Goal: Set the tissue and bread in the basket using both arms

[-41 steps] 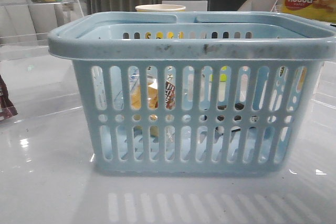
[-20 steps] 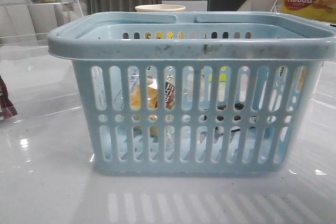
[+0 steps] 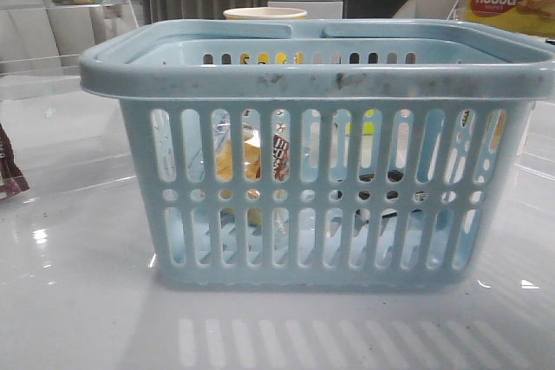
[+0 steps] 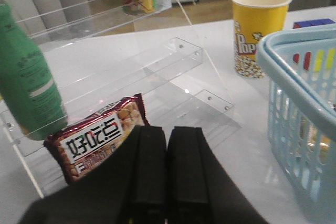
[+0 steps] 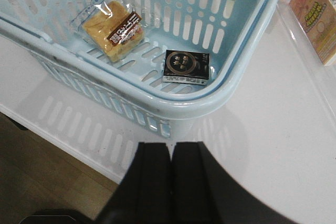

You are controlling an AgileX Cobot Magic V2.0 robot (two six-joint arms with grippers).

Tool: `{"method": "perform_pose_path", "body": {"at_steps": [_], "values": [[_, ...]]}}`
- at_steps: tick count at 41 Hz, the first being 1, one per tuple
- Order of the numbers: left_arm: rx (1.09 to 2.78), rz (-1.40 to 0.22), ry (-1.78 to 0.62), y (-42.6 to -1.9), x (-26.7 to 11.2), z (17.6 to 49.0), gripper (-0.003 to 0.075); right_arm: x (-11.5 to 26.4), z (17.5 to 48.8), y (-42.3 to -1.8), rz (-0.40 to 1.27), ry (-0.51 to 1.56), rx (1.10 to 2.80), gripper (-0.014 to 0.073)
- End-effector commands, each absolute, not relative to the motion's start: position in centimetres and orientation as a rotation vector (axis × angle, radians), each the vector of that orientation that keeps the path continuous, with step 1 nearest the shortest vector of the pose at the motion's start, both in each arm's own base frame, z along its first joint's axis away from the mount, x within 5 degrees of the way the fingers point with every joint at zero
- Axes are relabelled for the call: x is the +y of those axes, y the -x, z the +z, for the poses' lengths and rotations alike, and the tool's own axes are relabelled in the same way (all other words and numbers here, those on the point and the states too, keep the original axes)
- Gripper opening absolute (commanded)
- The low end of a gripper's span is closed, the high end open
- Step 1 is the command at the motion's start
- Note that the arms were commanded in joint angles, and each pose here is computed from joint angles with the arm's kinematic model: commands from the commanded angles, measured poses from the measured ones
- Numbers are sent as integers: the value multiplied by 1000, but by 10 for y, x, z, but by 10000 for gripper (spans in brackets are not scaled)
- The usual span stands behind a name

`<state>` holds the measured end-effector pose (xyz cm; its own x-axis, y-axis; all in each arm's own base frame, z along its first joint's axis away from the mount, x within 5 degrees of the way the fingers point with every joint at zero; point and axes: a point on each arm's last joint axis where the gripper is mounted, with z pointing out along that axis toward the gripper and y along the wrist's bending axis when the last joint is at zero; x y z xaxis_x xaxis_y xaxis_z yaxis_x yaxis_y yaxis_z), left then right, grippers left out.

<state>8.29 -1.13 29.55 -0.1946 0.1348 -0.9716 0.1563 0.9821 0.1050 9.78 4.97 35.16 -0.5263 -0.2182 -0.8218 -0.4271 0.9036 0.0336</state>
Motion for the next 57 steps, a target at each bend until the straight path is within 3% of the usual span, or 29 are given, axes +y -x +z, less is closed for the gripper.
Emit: {"method": "perform_pose_path", "body": {"at_steps": [1, 8, 17, 57], "values": [[1571, 0, -147, -71, -7, 291, 93, 50, 365, -100, 292, 448, 2048, 39], [1483, 23, -113, -57, -4, 249, 93, 50, 365, -100, 292, 448, 2048, 39], [1366, 19, -87, -54, -3, 221, 93, 50, 365, -100, 292, 448, 2048, 39], [1360, -5, -105, -53, -4, 220, 93, 50, 365, -100, 292, 448, 2046, 39]]}}
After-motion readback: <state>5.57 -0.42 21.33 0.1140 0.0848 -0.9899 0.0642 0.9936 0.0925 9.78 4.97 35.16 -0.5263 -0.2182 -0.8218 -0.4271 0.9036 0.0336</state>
